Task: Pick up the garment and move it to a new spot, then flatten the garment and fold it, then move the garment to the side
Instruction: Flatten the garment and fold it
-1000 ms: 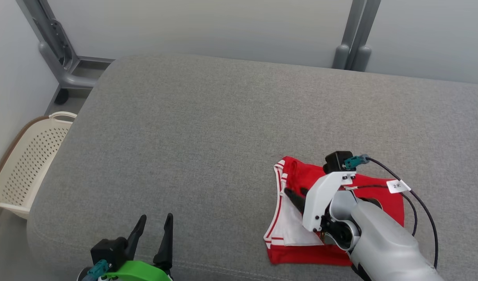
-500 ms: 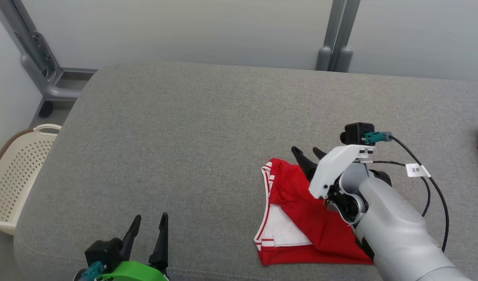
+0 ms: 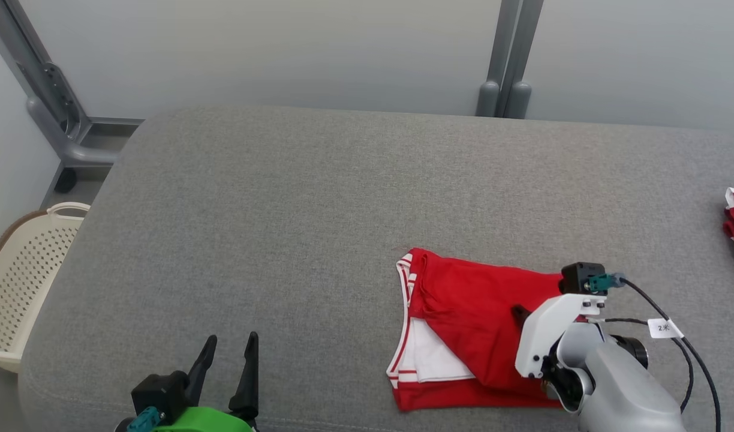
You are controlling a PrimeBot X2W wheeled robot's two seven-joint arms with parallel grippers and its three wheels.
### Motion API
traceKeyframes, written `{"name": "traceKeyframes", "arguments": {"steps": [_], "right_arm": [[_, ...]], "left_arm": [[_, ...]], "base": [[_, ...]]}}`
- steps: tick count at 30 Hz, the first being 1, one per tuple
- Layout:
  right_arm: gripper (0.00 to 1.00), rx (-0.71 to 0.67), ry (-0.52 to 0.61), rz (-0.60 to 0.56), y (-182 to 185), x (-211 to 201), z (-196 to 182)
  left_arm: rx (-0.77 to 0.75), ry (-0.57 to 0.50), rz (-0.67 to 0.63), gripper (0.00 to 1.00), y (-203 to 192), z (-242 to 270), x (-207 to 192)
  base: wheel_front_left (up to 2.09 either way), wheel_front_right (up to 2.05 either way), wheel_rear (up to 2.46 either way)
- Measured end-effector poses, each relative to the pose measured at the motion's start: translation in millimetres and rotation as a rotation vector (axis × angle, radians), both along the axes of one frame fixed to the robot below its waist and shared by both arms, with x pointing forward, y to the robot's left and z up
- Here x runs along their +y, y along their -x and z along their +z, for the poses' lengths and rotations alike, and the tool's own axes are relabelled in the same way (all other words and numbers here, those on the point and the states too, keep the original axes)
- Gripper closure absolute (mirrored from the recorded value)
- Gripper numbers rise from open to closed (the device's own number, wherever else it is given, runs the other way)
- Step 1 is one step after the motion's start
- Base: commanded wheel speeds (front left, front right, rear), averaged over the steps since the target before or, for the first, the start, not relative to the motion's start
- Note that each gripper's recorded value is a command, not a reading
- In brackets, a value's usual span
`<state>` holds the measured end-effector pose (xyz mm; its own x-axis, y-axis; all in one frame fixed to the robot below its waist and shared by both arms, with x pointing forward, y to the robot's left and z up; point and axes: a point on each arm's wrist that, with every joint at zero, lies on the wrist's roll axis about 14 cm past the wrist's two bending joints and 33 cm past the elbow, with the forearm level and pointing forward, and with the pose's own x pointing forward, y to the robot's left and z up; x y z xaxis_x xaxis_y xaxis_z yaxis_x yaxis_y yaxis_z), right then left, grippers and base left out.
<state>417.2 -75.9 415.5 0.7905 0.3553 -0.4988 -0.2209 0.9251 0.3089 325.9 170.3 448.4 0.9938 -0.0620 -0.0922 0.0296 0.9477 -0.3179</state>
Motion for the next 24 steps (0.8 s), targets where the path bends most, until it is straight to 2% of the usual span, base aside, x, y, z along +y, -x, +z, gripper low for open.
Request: {"name": "traceKeyframes", "arguments": {"steps": [7,16,24], "right_arm": [[1.0,0.02,0.036,0.078,14,16,-6],[1.0,0.065,-0.023,0.244,44,67,-6],[1.0,0.095,-0.03,0.423,71,114,-5]], "left_arm": [[-0.003,-0.003,0.015,0.0,4,1,5],[0.009,-0.007,0.047,0.0,10,-3,15],[0.016,-0.007,0.069,0.0,17,-5,21]], "base": [[0.0,0.0,0.0],[0.0,0.0,0.0],[0.0,0.0,0.0]]}}
